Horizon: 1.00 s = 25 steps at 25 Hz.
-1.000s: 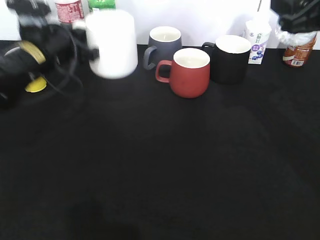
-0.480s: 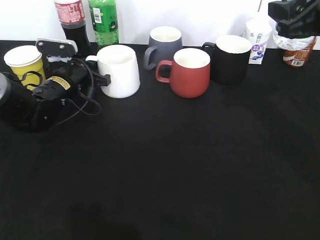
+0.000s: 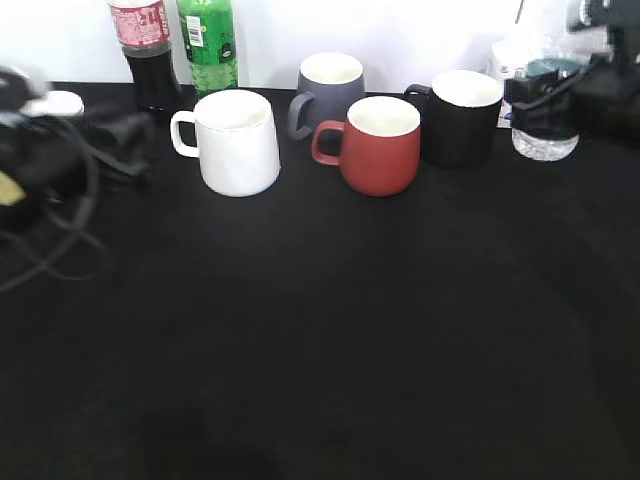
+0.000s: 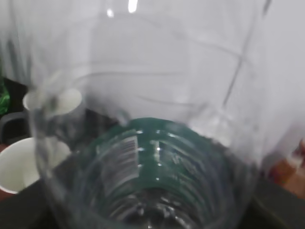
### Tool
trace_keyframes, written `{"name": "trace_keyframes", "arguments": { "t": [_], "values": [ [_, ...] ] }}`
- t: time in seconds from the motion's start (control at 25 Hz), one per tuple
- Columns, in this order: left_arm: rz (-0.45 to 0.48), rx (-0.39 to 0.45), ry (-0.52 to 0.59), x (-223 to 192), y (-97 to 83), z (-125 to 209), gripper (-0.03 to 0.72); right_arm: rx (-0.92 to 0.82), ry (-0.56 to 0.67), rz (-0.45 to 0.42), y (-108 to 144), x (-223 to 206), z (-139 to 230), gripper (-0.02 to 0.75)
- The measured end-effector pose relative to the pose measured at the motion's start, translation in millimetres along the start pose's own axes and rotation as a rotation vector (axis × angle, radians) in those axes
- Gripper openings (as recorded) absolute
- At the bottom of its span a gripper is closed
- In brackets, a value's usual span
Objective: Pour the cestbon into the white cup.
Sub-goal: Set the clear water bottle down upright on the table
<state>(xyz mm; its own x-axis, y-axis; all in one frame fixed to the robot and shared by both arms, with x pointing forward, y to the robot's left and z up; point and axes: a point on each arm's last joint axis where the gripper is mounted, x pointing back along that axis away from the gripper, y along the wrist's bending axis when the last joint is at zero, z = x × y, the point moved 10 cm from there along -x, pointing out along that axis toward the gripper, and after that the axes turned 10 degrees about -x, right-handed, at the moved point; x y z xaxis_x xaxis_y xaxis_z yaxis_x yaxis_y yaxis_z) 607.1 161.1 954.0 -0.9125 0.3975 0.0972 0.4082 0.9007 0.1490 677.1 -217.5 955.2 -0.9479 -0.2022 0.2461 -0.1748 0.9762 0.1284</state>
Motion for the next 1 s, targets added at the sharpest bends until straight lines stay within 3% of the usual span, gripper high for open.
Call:
{"name": "trace_keyframes", "arguments": {
  "t": [0.08,0.2,0.28,0.44,0.52,0.6,0.76,0.88,1.0],
  "values": [
    [0.011,-0.018,-0.023,6,-1.0,-15,0.319,-0.071,-0.072,0.146,-31,-10,5,0.489],
    [0.02,-0.028,-0.022,7,-2.4,-17,0.319,-0.069,-0.066,0.212,-48,-25,39,0.489],
    [0.024,-0.031,-0.018,7,-3.1,-17,0.319,-0.069,-0.027,0.232,-54,-31,62,0.489],
    [0.025,-0.032,-0.018,7,-3.5,-17,0.319,-0.067,-0.042,0.238,-56,-34,67,0.489],
    [0.026,-0.032,-0.017,7,-3.6,-16,0.319,-0.068,-0.038,0.237,-56,-34,67,0.533],
    [0.028,-0.034,-0.012,7,-4.0,-15,0.319,-0.107,0.034,0.239,-54,-25,74,0.589],
    [0.027,-0.037,0.005,10,-3.2,-17,0.319,-0.166,0.138,0.252,-52,1,85,0.599],
    [0.028,-0.013,0.127,19,-2.4,-4,0.319,-0.193,0.229,0.237,-44,27,85,0.597],
    [-0.015,0.129,0.423,35,5.2,19,0.319,-0.242,0.459,0.179,-20,57,83,0.596]
  ]
}}
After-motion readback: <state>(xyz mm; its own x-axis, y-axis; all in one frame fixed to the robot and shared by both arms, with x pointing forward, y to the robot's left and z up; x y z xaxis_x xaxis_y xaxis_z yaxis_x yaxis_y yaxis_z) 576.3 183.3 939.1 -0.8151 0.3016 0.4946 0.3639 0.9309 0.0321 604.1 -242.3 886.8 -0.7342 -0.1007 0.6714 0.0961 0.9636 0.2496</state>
